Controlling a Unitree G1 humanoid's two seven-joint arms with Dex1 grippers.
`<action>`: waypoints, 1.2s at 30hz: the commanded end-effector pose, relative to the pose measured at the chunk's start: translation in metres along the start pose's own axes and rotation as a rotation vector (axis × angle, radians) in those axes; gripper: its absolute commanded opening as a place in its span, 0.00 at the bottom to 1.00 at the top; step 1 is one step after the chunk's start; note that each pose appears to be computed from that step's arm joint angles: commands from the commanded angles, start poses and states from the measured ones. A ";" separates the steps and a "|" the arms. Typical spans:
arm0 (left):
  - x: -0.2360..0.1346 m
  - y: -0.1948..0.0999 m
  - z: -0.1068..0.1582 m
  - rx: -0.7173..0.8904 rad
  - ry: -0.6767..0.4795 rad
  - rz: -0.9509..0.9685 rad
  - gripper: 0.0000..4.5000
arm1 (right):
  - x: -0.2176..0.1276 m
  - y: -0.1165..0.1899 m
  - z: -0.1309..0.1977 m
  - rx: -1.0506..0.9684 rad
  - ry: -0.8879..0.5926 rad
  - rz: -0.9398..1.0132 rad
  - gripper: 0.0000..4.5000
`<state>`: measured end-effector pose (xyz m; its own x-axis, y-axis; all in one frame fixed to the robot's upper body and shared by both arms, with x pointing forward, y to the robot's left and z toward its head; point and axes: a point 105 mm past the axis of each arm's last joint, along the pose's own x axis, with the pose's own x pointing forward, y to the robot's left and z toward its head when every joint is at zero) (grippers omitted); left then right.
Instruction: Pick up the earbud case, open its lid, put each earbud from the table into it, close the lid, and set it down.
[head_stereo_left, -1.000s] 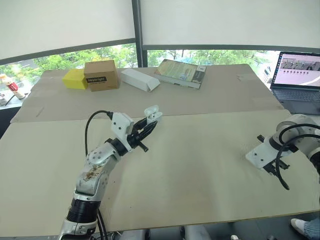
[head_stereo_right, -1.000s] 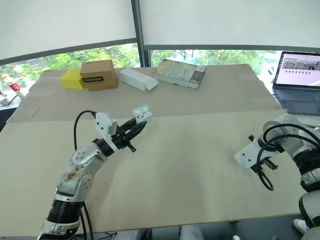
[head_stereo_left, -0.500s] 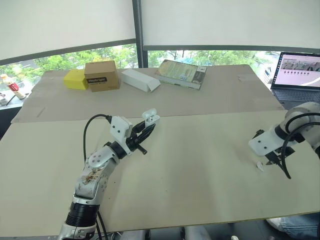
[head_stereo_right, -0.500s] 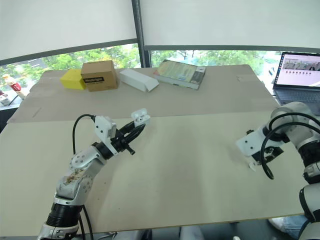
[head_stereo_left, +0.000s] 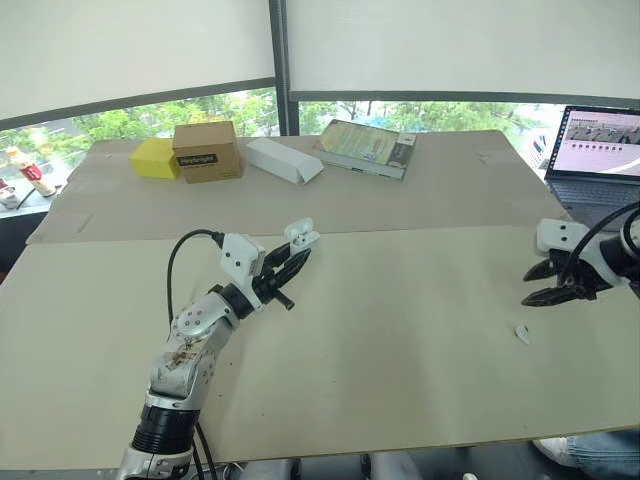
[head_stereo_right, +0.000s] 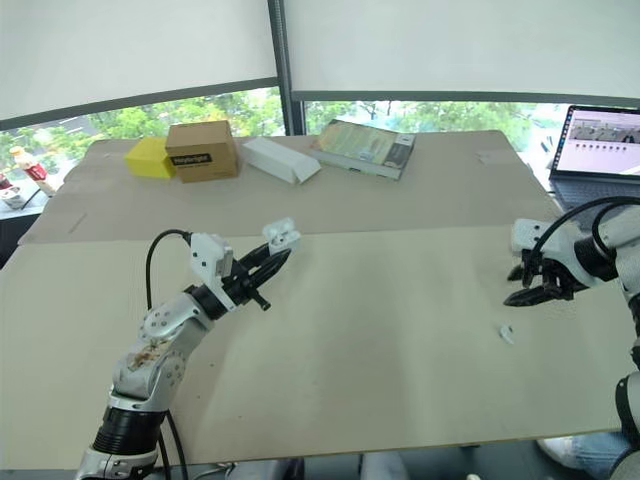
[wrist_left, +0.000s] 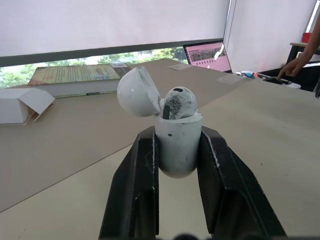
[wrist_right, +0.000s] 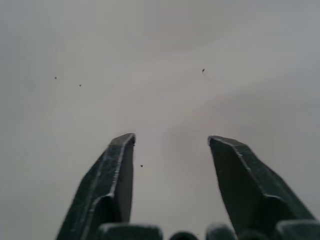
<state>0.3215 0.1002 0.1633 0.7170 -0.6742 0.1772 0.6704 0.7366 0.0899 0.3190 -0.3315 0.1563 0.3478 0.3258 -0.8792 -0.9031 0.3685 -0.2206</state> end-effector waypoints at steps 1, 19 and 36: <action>0.001 -0.001 0.012 0.043 -0.041 -0.005 0.12 | -0.008 0.005 -0.006 0.017 -0.001 -0.016 0.24; 0.003 -0.004 0.012 0.040 -0.039 -0.015 0.12 | 0.005 0.018 -0.023 0.058 0.000 -0.025 0.00; 0.002 -0.003 0.012 0.044 -0.038 -0.012 0.12 | 0.006 0.024 -0.016 0.072 -0.023 0.015 0.00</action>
<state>0.3220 0.0994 0.1620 0.7183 -0.6748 0.1693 0.6690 0.7368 0.0982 0.2943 -0.3357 0.1268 0.3090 0.3330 -0.8908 -0.8923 0.4257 -0.1504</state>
